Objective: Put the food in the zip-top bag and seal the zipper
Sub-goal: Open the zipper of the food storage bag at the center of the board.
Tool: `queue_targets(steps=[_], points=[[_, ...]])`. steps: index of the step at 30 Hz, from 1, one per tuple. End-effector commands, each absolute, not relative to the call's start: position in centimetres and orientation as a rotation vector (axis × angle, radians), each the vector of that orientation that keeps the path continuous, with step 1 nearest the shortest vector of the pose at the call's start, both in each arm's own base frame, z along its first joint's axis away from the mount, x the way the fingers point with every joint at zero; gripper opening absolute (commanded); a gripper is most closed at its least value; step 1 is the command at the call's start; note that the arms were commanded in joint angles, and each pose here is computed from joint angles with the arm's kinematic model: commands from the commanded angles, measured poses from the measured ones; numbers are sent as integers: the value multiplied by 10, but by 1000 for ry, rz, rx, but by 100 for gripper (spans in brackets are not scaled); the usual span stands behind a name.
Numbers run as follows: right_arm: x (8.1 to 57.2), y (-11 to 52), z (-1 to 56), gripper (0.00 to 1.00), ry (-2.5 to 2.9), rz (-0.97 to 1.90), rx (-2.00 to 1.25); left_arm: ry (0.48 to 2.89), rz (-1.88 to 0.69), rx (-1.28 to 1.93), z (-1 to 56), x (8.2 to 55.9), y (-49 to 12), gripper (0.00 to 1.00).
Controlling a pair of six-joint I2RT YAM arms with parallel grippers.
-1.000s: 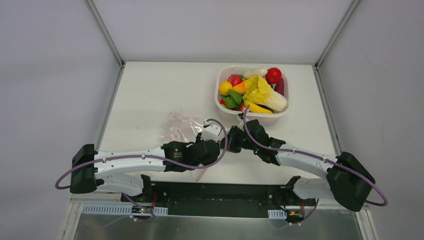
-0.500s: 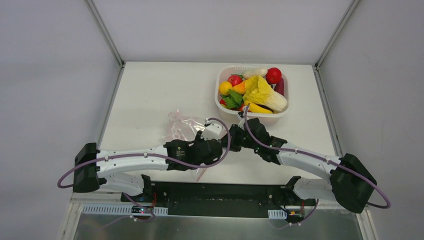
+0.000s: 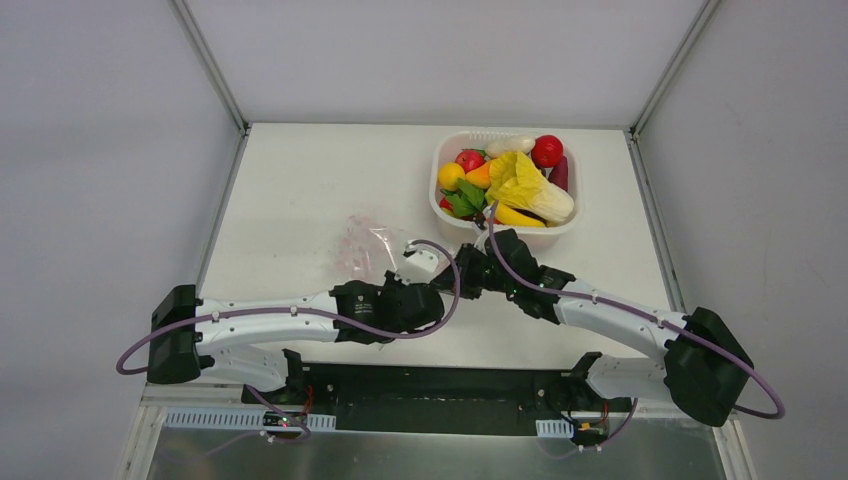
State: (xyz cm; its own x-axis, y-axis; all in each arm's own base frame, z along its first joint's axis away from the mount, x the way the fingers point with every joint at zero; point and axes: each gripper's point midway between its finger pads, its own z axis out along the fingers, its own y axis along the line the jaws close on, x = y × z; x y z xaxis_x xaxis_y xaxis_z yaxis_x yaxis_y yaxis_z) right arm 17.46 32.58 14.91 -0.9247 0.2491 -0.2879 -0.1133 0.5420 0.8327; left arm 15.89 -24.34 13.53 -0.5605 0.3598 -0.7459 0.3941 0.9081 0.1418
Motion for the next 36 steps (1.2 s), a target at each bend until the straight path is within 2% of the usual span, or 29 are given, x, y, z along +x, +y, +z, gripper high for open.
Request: queue_targets(steps=[1,9,23,31,36], points=[[171,325,159,0,2408,1319,26,2183,-21,489,151,163,-237,0],[173,317,131,0,2479,1174,-38,2125,-48,296,195,174,-219,0],[186,341,166,0,2397,1135,-426,2240,-54,-28,240,157,-176,0],[203,350,147,1,2492,1003,-475,2299,-31,-91,217,153,-171,0],[207,351,140,4,2522,964,-458,2353,-118,-186,185,159,-176,0]])
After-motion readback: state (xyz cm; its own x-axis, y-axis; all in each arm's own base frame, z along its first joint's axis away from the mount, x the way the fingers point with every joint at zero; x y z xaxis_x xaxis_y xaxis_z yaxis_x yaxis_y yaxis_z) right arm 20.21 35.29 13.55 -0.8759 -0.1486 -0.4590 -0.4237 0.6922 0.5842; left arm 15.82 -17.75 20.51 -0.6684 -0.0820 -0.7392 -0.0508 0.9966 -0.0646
